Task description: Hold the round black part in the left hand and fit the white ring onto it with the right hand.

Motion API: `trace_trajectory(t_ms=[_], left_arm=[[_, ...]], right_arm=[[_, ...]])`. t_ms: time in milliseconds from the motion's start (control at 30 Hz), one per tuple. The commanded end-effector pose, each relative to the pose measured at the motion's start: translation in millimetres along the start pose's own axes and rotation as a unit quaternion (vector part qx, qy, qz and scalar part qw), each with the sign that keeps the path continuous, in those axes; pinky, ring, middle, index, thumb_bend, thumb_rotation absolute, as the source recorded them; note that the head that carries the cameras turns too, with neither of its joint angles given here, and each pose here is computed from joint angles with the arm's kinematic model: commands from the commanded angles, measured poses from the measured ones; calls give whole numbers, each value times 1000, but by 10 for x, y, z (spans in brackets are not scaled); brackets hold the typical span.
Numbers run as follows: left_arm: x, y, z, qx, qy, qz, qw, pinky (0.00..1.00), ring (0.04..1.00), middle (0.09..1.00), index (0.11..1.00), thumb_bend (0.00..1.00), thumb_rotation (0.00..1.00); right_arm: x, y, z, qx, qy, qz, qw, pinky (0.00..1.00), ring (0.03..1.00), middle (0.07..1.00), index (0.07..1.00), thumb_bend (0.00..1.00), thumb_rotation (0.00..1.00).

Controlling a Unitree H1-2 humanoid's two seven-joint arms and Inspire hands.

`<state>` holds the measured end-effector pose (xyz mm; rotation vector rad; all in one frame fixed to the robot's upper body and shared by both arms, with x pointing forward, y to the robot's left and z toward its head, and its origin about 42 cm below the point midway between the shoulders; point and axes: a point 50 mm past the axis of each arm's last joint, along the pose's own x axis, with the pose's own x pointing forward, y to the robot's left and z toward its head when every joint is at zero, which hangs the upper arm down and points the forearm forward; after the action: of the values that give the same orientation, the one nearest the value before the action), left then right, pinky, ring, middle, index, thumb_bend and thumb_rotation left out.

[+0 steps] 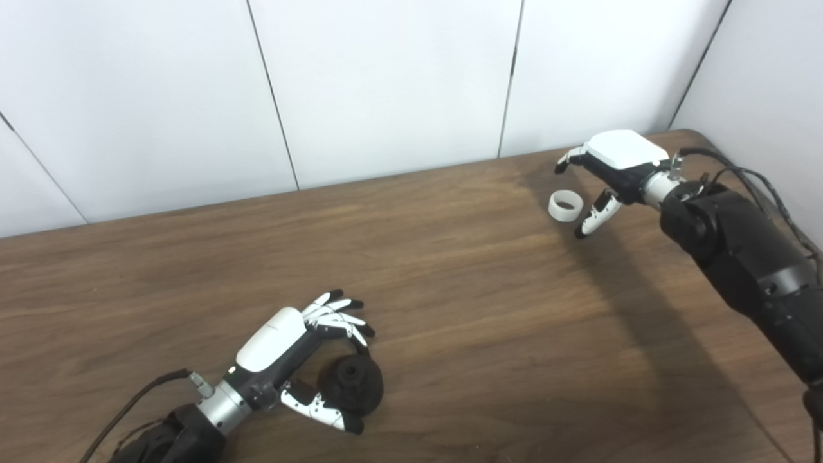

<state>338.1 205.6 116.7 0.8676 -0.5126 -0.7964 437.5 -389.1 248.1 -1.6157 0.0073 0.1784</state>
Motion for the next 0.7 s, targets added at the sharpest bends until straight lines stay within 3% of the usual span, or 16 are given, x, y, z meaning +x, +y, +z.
trace_trajectory(t_ms=[0,667], left_arm=[[-110,-26,-46,11,14,-36,999,1000,913,722,482,523,59],[-147,9,2,5,10,-32,999,1000,911,719,482,523,60]], right_arm=[[51,-352,-31,-14,-4,-49,999,852,909,865,767,828,262],[44,-244,-36,-19,-10,-36,999,842,897,858,761,826,242]])
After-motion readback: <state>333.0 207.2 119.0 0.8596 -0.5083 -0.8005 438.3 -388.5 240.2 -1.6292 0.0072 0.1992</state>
